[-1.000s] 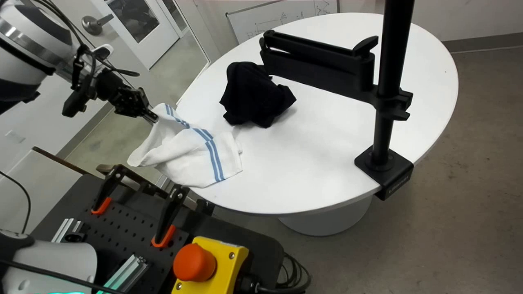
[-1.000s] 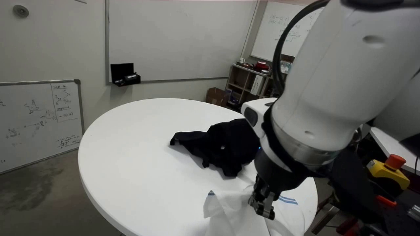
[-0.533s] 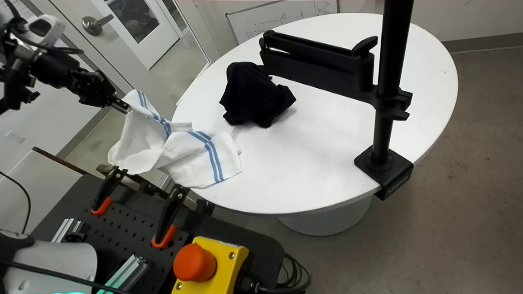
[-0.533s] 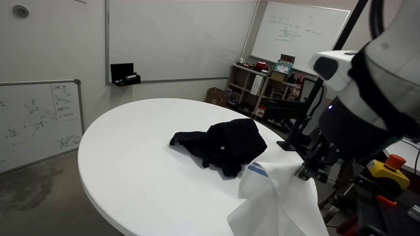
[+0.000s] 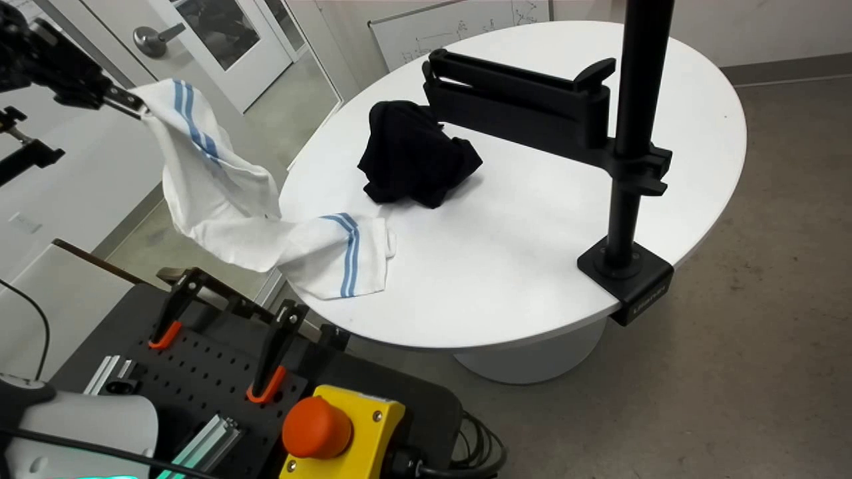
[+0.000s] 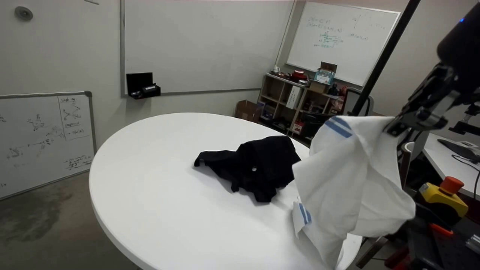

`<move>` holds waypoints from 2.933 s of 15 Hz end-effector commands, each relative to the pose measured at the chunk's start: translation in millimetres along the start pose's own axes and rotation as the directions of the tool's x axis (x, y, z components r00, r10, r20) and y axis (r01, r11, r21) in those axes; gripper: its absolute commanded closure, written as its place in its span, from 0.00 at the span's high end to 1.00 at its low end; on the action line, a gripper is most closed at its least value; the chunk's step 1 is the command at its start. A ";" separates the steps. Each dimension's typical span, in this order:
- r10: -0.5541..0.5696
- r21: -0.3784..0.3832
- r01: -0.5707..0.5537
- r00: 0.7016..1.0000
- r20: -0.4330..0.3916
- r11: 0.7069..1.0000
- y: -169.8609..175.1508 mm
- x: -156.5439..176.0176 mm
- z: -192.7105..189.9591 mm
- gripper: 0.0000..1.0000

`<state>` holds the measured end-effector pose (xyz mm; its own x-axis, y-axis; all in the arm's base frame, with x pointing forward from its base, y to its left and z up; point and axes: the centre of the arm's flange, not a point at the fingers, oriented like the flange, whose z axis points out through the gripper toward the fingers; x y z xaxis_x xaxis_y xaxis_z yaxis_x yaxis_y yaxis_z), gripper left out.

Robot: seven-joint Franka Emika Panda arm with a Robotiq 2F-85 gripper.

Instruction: Hang the white cloth on the stand

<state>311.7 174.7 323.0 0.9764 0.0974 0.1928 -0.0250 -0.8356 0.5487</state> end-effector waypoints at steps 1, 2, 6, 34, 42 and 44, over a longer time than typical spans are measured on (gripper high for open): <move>0.098 -0.087 -0.098 0.995 -0.009 0.991 52.9 7.1 -23.6 0.00; 0.127 -0.109 -0.127 0.992 -0.003 0.986 66.3 12.1 -24.5 0.00; 0.247 -0.193 -0.238 0.969 0.024 0.952 117.4 24.6 -29.2 0.00; 0.572 -0.560 -0.418 0.810 0.128 0.716 323.5 181.8 35.9 0.00; 0.642 -0.606 -0.427 0.743 0.188 0.671 352.7 227.5 59.8 0.00; 0.653 -0.611 -0.420 0.725 0.220 0.672 357.6 237.0 71.3 0.00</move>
<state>518.9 -128.9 503.1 0.7558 -0.5476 0.3592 -0.5720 -0.2851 0.7691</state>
